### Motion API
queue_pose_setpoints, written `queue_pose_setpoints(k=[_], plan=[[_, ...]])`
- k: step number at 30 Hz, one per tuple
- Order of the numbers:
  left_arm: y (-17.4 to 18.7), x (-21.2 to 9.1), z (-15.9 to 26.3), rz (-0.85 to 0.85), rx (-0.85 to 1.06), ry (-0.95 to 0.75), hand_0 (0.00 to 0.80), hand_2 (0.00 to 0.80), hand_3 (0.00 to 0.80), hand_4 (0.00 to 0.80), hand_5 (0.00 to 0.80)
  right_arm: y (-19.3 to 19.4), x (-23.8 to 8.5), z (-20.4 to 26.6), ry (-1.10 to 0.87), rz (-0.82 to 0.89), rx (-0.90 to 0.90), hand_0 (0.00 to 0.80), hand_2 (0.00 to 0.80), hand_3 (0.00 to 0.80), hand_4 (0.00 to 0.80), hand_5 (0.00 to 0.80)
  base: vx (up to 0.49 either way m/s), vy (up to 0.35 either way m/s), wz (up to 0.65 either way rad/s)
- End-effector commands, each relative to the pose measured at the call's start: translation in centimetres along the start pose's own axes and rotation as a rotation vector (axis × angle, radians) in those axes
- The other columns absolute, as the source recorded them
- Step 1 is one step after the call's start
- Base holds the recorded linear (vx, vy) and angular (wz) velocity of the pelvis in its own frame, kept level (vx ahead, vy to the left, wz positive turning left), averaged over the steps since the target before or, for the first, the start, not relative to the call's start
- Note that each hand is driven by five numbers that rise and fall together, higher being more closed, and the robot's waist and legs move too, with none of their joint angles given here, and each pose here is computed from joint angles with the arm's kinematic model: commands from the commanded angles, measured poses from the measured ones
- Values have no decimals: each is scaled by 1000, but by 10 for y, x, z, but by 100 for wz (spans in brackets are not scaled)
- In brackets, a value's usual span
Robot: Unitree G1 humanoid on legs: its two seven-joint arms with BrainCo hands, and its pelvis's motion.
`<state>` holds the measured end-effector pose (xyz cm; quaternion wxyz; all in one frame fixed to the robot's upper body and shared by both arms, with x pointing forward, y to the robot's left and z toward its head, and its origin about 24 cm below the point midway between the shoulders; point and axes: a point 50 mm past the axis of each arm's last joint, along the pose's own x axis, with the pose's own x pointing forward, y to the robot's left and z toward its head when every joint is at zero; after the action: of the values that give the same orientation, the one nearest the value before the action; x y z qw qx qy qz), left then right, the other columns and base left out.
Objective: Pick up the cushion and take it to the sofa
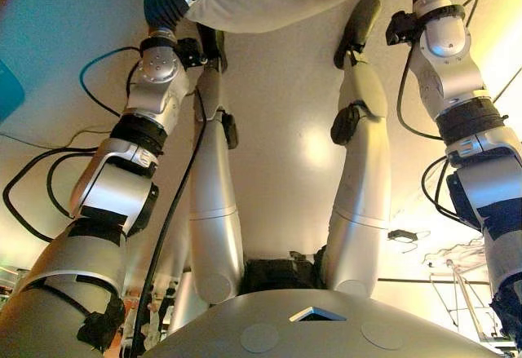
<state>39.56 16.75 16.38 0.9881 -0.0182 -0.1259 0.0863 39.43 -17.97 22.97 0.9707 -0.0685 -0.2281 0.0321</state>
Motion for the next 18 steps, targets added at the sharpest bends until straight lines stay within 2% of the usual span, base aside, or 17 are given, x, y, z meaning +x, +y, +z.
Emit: queue_pose_setpoints(k=[1, 2, 3, 4, 5, 6, 7, 8, 11, 18], plan=[[-34, -14, 10, -116, -73, -107, 0, 0, 0, 0, 0, 47, 9, 36, -158, 237, 106, 0, 0, 0, 0, 0, -22, 32, 6], [-40, -15, 15, -146, -101, -120, 0, 0, 0, 0, 0, 54, 9, 39, -162, 286, 115, 0, 0, 0, 0, 0, -20, 42, 4], [-46, -16, 20, -188, -131, -138, 552, 552, 552, 552, 552, 61, 8, 42, -166, 342, 126, 0, 0, 0, 0, 0, -13, 33, 1], [-51, -17, 23, -227, -150, -148, 800, 800, 800, 800, 800, 66, 6, 44, -170, 391, 127, 0, 0, 0, 0, 0, 0, 0, 0], [-54, -18, 25, -252, -163, -155, 800, 800, 800, 800, 800, 69, 5, 46, -180, 422, 119, 0, 0, 0, 0, 0, 0, 0, 0], [-58, -21, 28, -288, -191, -173, 800, 800, 800, 800, 800, 73, 3, 48, -190, 464, 116, 216, 216, 216, 216, 216, 0, 0, 0], [-60, -24, 29, -313, -221, -184, 800, 800, 800, 800, 800, 76, 1, 49, -198, 496, 111, 593, 593, 593, 593, 593, 0, 0, 0], [-62, -27, 30, -332, -252, -193, 800, 800, 800, 800, 800, 78, -2, 50, -204, 518, 100, 800, 800, 800, 800, 800, 0, 0, 0], [-66, -35, 33, -377, -330, -222, 800, 800, 800, 800, 800, 79, -5, 50, -218, 553, 74, 800, 800, 800, 800, 800, -16, -43, 1], [-76, -62, 37, -422, -314, -322, 800, 800, 800, 800, 800, 73, -19, 42, -244, 515, 82, 800, 800, 800, 800, 800, -18, -62, 5]])
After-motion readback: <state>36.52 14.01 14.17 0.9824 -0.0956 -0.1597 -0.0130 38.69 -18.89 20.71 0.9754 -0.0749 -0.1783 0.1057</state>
